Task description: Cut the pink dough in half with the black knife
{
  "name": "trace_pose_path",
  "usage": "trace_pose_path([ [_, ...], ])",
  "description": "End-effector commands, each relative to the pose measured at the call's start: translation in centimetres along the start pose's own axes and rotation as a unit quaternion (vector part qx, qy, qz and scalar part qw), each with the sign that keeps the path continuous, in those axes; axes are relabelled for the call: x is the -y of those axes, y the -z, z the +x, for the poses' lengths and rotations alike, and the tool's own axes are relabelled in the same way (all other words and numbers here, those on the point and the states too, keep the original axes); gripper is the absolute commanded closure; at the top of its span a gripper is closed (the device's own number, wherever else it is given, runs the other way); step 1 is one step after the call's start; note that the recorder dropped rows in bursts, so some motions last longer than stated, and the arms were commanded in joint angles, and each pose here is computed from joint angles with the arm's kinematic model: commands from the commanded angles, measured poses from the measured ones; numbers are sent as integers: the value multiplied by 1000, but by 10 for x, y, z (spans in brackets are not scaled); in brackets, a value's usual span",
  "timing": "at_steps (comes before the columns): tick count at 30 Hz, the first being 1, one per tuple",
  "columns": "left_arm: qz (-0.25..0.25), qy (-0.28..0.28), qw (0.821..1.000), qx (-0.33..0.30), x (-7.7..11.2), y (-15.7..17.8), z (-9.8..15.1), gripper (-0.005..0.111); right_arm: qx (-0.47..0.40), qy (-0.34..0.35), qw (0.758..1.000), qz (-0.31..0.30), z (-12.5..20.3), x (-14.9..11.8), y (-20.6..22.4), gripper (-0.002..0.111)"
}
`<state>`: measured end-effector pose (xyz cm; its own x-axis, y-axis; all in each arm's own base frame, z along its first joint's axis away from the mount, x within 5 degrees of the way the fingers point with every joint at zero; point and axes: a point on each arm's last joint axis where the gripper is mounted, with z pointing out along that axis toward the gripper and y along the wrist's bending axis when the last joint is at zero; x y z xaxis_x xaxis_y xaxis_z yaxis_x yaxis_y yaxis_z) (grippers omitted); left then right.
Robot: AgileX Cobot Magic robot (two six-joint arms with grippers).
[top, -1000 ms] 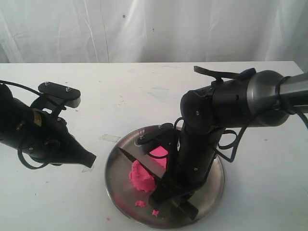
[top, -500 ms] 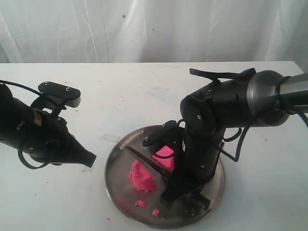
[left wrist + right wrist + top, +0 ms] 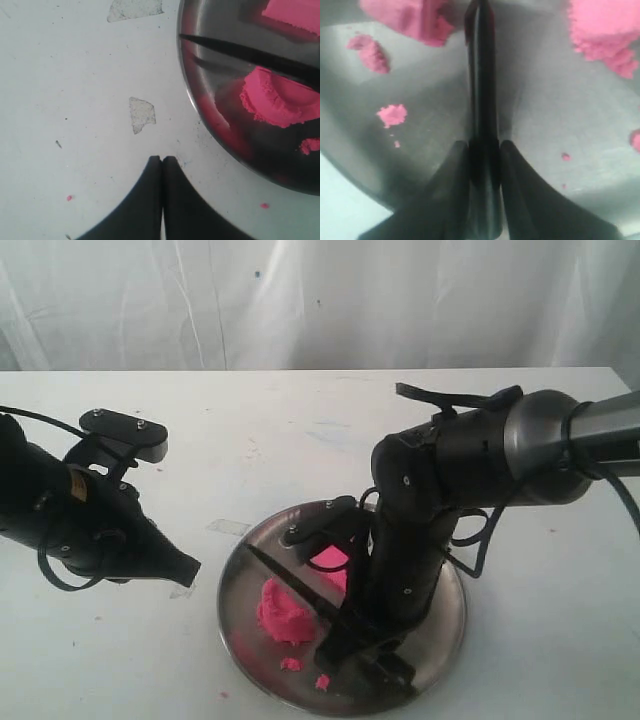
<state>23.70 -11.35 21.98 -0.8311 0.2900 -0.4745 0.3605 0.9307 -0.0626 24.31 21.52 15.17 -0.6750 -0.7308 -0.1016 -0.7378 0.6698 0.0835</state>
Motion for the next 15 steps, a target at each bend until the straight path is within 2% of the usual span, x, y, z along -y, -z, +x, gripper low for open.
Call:
trace_pose_path([
  [1, 2, 1, 1000, -2, 1, 2, 2, 107, 3, -18, 998, 54, -1, 10, 0, 108],
  [8, 2, 1, 1000, -1, 1, 2, 2, 107, -4, -31, 997, 65, -1, 12, 2, 108],
  [15, 2, 1, 1000, -1, 1, 2, 2, 107, 10, 14, 1000, -19, -4, -3, 1, 108],
])
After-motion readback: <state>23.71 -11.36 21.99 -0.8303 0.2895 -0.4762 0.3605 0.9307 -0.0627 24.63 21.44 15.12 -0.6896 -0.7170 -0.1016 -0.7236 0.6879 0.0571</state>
